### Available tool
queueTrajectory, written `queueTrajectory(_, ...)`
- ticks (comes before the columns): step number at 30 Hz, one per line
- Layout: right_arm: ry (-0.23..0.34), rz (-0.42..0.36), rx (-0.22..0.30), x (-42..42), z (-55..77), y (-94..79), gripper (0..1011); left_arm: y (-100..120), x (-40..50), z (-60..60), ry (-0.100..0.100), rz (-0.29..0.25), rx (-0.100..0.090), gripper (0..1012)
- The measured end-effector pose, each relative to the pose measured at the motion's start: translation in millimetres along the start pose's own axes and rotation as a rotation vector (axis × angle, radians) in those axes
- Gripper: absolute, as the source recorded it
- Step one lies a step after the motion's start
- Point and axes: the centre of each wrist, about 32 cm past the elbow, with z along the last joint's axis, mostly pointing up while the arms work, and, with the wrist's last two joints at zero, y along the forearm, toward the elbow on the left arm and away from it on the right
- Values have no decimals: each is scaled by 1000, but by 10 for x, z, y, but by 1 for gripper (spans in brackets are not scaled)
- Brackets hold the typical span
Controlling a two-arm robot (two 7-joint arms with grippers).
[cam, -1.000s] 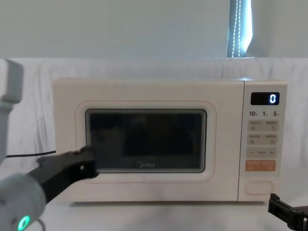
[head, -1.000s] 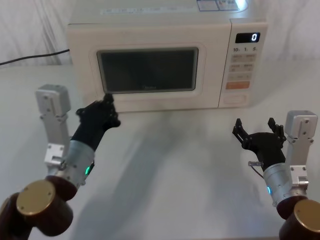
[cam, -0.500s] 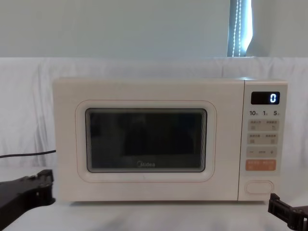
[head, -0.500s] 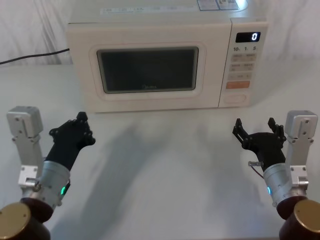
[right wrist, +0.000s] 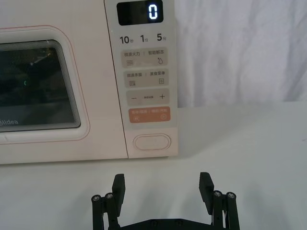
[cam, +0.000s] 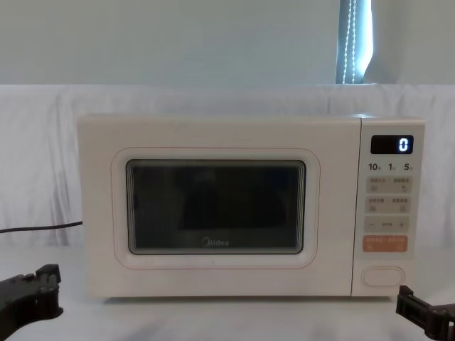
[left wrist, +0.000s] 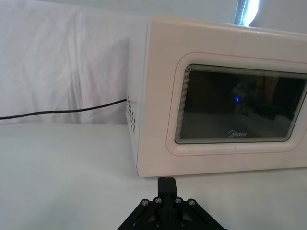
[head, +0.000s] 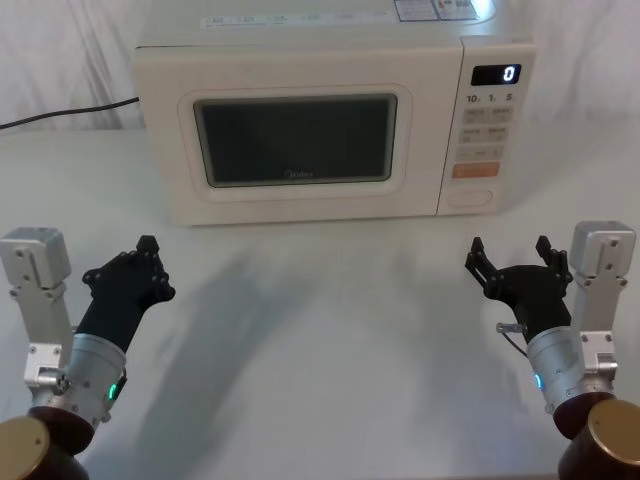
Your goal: Press the button to open the microwave door with one hand; close the microwave door with the other hand.
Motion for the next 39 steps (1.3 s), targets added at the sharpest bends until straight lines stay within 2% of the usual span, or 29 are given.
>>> queueTrajectory(11,0,0,0,0,0,0,1002,-14,9,-50,-1,7,5,0)
queueTrajectory(24,0,0,0,0,0,0,1002,-59,-60,-62,-5,4,-1,0)
queueTrajectory(39,0,0,0,0,0,0,1002,-54,-53,-60,-4,4,0,0)
